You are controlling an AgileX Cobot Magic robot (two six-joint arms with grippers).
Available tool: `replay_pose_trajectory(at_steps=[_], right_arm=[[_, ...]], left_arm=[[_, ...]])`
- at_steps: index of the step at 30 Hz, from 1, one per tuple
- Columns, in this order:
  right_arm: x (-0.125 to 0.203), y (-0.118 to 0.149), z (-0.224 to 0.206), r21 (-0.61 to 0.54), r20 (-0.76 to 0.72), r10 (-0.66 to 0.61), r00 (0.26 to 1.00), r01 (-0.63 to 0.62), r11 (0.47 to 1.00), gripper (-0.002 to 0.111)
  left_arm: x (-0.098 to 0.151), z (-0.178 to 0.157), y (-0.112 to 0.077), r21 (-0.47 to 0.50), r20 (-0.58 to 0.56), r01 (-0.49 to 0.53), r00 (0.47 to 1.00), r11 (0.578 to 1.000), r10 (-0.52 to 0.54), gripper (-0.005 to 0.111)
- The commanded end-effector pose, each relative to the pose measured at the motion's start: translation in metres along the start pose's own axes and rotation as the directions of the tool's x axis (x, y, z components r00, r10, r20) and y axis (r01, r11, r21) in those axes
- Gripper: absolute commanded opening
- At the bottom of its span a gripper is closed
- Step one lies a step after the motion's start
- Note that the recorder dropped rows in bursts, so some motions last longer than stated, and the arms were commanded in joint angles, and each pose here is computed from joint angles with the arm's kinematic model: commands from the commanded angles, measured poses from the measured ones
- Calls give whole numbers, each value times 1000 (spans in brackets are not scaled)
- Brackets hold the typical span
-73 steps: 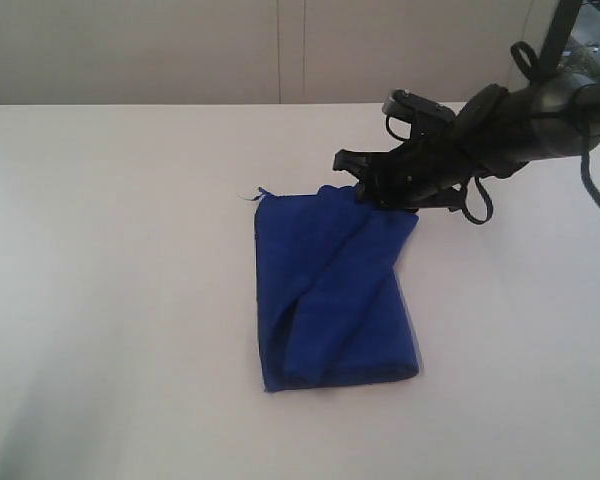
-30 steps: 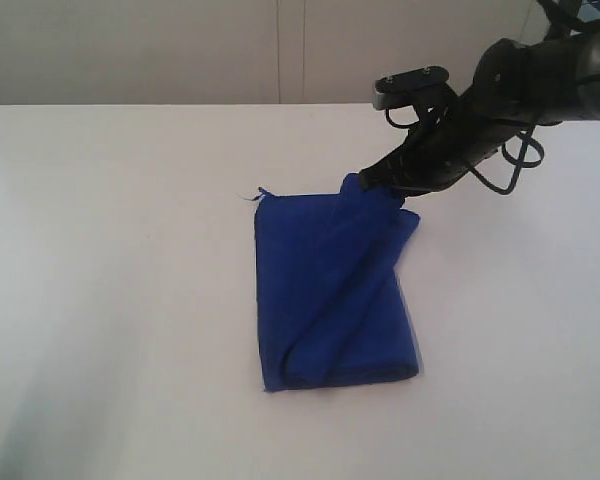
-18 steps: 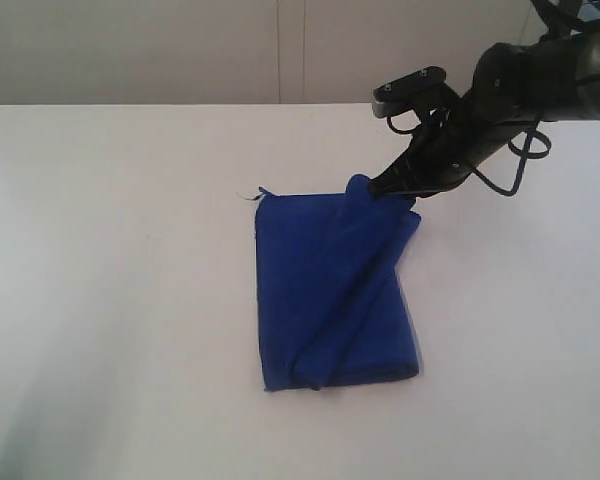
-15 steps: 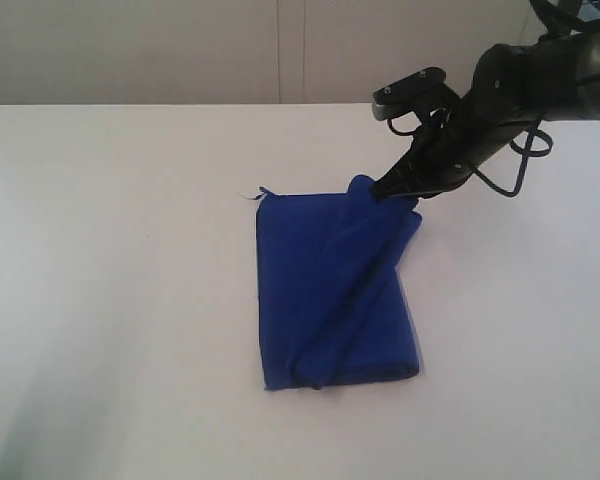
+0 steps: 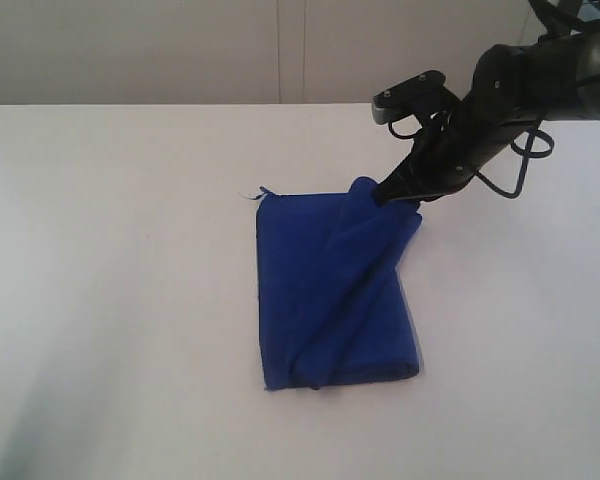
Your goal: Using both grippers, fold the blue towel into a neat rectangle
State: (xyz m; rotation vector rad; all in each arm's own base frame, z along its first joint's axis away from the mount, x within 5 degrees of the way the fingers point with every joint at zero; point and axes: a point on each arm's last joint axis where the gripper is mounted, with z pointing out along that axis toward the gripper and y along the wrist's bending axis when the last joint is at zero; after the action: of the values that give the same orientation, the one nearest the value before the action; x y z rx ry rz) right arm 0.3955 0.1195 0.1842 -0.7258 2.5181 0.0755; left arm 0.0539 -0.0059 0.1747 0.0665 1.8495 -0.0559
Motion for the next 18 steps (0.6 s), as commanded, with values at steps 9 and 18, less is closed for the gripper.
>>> replay_pose_trajectory(at_steps=[9,18], right_arm=[[2,-2,-3,-5,-33,106,994,-107,994,0],[5,0,-4,-9,-69,182,981,-183,983,0]], left_arm=[[-18,-2,2,9,213,148,966,989,-146,0],[-85,-4,-2,45,43,236,970,971,-238,0]])
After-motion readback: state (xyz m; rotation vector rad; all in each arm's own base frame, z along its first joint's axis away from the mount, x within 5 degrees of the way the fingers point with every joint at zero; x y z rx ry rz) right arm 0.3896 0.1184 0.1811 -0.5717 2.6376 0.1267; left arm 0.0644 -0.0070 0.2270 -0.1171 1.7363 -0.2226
